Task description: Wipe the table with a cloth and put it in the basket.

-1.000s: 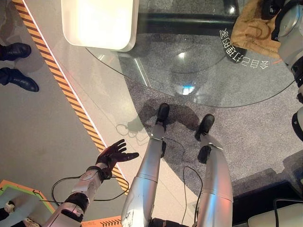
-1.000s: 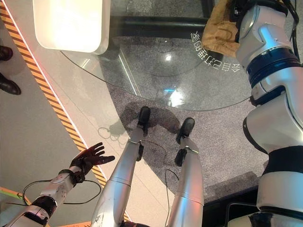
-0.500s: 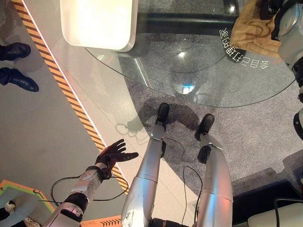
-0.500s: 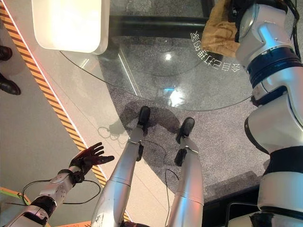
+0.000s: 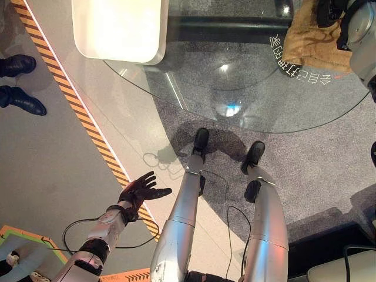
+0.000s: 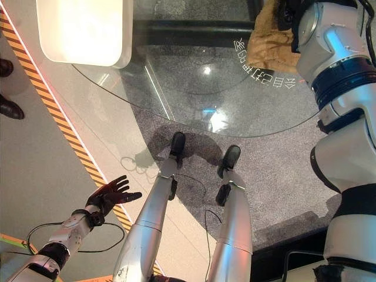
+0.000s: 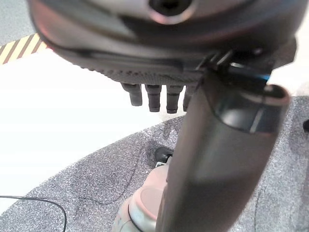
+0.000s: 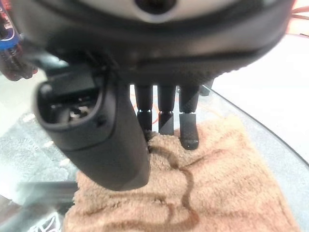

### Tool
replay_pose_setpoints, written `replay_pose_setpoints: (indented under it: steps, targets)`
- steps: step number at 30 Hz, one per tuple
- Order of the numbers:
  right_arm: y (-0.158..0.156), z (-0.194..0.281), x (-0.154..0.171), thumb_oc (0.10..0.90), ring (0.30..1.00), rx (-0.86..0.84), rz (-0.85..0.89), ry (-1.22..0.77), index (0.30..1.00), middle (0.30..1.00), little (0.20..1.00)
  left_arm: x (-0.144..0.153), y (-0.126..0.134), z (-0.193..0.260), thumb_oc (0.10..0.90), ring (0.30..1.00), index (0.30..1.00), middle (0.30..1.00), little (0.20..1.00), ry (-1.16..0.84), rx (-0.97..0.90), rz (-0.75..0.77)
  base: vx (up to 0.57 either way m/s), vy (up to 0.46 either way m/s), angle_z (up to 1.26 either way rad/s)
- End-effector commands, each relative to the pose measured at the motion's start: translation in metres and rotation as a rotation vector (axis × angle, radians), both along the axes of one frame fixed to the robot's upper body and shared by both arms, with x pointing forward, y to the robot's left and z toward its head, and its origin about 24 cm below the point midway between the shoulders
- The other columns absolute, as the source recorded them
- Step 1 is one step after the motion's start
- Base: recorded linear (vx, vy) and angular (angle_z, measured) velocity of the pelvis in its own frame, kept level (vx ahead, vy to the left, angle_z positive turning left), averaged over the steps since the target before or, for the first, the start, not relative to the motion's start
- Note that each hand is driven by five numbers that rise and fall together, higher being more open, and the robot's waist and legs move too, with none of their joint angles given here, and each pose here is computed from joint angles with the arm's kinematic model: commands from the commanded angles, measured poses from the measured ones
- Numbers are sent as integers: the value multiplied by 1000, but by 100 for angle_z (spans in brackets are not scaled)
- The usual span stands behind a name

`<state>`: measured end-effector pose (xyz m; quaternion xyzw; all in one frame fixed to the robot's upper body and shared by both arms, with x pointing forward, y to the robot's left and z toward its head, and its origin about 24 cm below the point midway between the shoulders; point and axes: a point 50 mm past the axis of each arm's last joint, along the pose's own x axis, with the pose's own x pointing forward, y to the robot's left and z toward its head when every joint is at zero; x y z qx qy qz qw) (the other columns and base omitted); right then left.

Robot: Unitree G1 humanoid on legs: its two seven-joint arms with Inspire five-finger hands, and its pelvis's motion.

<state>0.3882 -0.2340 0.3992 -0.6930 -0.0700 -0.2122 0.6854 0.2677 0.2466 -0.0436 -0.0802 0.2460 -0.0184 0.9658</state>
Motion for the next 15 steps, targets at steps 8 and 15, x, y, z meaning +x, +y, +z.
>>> replay_pose_setpoints:
  steps: [8, 15]
  targets:
    - [-1, -1, -2, 800, 900, -81, -19, 19, 900, 900, 900, -35, 35, -15, 800, 900, 900, 900, 900, 102, 66, 76, 0, 0, 0]
    - [-1, 2, -3, 800, 900, -88, -22, 18, 900, 900, 900, -34, 34, -15, 800, 900, 900, 900, 900, 99, 64, 76, 0, 0, 0]
